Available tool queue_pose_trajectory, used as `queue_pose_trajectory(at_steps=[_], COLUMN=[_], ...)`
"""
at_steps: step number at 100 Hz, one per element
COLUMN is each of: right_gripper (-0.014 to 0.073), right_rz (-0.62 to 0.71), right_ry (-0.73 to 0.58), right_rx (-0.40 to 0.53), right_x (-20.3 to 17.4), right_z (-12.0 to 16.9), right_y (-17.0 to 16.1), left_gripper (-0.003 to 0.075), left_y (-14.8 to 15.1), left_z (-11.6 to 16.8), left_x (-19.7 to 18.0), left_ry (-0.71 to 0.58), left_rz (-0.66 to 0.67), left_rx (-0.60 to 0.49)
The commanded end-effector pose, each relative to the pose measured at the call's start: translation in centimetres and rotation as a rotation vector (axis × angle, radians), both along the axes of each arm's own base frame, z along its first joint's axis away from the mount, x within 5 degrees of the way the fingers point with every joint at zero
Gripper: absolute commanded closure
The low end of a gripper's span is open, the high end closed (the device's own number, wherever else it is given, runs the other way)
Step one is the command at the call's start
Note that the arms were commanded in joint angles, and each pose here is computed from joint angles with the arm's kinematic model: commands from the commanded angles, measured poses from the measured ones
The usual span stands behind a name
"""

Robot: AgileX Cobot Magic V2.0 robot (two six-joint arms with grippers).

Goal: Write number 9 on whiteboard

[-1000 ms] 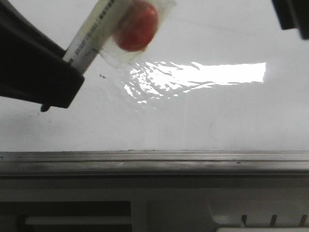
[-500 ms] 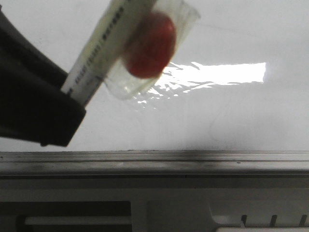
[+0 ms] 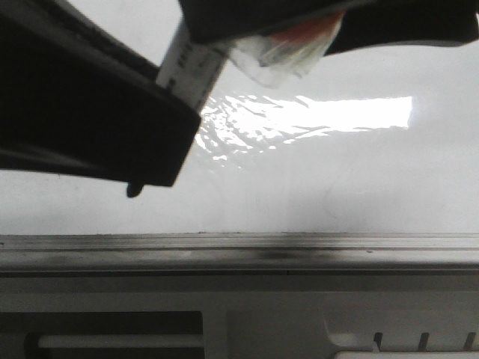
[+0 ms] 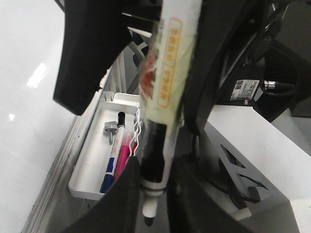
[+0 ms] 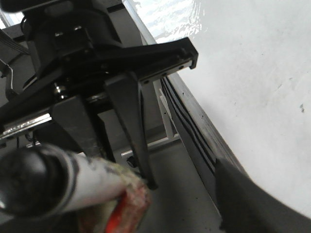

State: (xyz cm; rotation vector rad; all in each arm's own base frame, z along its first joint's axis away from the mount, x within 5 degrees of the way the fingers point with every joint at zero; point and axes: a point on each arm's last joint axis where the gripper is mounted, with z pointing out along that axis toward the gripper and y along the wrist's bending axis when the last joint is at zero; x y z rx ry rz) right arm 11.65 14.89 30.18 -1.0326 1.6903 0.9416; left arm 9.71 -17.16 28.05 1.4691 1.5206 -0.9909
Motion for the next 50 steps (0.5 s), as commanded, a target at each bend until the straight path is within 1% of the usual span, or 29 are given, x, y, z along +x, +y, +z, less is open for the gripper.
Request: queue_pose_trajectory(at_steps=[1, 3, 15, 17, 22, 25, 33, 37, 40, 42, 44, 46, 48, 50], right_gripper=[0.0264, 0.0286, 0.0507, 0.0532, 0.0637, 0.0671, 0.067, 0.067, 0.067, 0.067, 0.067, 0.067, 0.067, 0.0669], right_rz=[0.001, 0.0, -0.001, -0.001, 0.006, 0.002, -0.019, -0.041, -0.059, -0.067, -0.081, -0.103, -0.103, -0.117], right_ry=[0.004, 0.007, 0.011, 0.009, -0.015, -0.024, -0.035, -0.048, -0.057, -0.075, -0.081, -0.071, -0.08, -0.065], right_rx=[0.085, 0.089, 0.094, 0.094, 0.086, 0.082, 0.071, 0.053, 0.035, 0.013, -0.005, -0.013, -0.039, -0.041], right_x=[0.0, 0.0, 0.0, 0.0, 0.0, 0.1, 0.3, 0.4, 0.5, 0.5, 0.6, 0.7, 0.7, 0.7], right_z=[1.7, 1.7, 1.7, 1.7, 1.7, 1.7, 1.7, 1.6, 1.5, 1.4, 1.4, 1.5, 1.5, 1.7], right_y=[0.2, 0.2, 0.2, 0.2, 0.2, 0.2, 0.1, 0.0, -0.2, -0.3, -0.5, -0.7, -0.8, -0.9], left_gripper=[0.074, 0.074, 0.074, 0.074, 0.074, 0.074, 0.0726, 0.0686, 0.0645, 0.0594, 0.0568, 0.0511, 0.0482, 0.0442], left_y=[-0.3, -0.3, -0.3, -0.3, -0.3, -0.2, -0.1, 0.0, 0.2, 0.4, 0.5, 0.8, 0.9, 1.2], left_z=[1.3, 1.3, 1.3, 1.3, 1.3, 1.3, 1.3, 1.6, 1.8, 2.2, 2.3, 2.6, 2.8, 3.1], left_x=[-0.1, -0.1, -0.1, -0.1, 0.0, 0.2, 0.6, 0.8, 0.9, 0.8, 0.8, 0.7, 0.7, 0.5], left_ry=[0.021, 0.021, 0.021, 0.021, 0.019, 0.013, -0.012, -0.034, -0.044, -0.056, -0.058, -0.052, -0.049, -0.039], left_rz=[0.0, 0.0, 0.0, 0.0, 0.005, 0.023, 0.077, 0.112, 0.133, 0.152, 0.161, 0.177, 0.191, 0.204], left_rx=[-0.072, -0.072, -0.072, -0.072, -0.072, -0.069, -0.064, -0.069, -0.076, -0.088, -0.094, -0.106, -0.114, -0.13])
